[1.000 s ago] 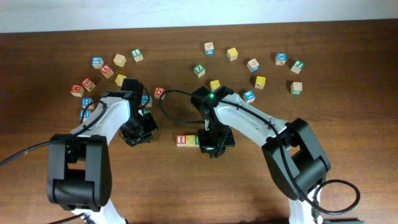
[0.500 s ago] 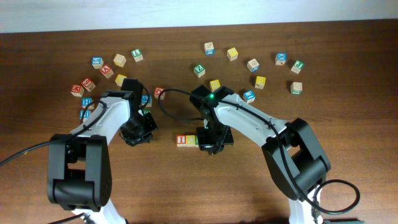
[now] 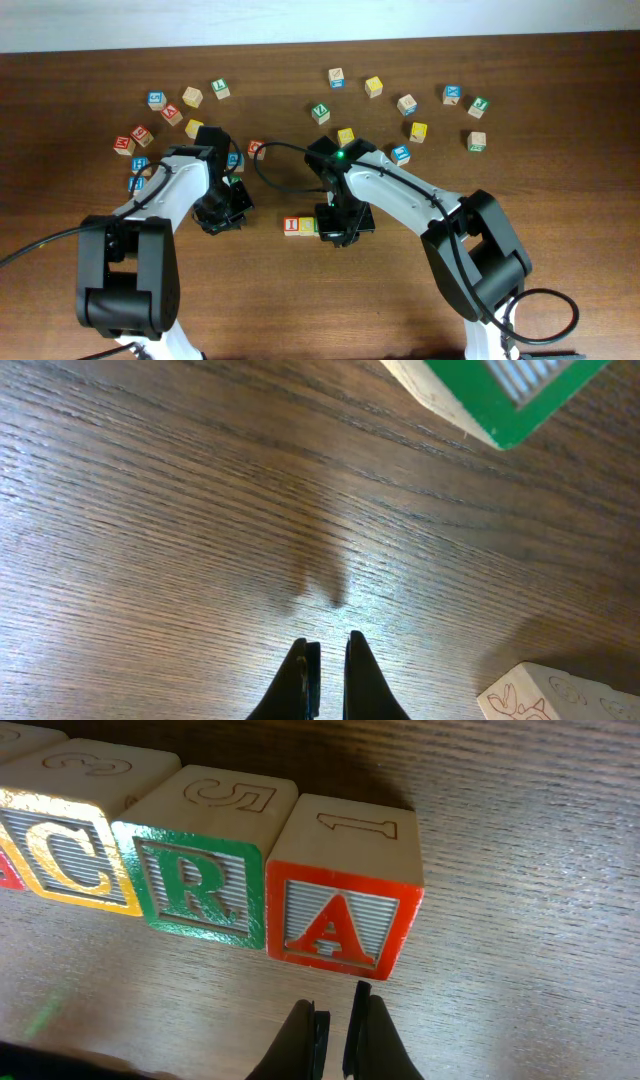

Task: Spell out ICRA

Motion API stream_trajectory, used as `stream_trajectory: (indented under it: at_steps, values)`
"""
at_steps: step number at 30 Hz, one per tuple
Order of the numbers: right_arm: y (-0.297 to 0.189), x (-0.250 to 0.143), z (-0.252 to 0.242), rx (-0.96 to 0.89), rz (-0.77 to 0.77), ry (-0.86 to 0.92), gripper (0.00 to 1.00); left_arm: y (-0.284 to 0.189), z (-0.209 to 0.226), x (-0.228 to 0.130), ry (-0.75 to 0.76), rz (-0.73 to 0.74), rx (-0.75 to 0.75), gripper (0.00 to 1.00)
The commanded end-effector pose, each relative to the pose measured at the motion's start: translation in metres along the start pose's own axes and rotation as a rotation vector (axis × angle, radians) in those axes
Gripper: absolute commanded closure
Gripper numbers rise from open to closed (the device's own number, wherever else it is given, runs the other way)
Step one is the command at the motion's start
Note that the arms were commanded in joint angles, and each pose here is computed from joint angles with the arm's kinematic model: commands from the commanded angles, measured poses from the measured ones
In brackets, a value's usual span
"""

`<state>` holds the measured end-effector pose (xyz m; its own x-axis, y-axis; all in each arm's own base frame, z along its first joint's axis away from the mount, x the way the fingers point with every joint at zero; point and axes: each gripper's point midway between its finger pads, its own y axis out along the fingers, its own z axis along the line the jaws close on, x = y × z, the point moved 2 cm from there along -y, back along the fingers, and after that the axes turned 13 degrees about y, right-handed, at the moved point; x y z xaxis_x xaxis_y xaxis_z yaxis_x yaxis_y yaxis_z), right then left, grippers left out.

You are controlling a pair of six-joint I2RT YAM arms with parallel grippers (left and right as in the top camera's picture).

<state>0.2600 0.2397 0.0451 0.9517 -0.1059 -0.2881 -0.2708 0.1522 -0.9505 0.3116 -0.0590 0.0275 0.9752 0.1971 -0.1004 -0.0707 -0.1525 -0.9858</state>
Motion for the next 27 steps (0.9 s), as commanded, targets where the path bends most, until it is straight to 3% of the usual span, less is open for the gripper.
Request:
stream_trajectory:
  at_steps: [1,27]
  values:
    - [-0.0009,-0.0001,-0.0016,-0.002,-0.006,0.009,0.96,0.0041,0.0035,-0.0026,-0.003,0.014,0.012,0.96]
    - [-0.0013,0.0092,0.0058,0.03,-0.047,-0.015,0.95,0.0041,0.0035,-0.0026,-0.003,0.014,0.012,0.95]
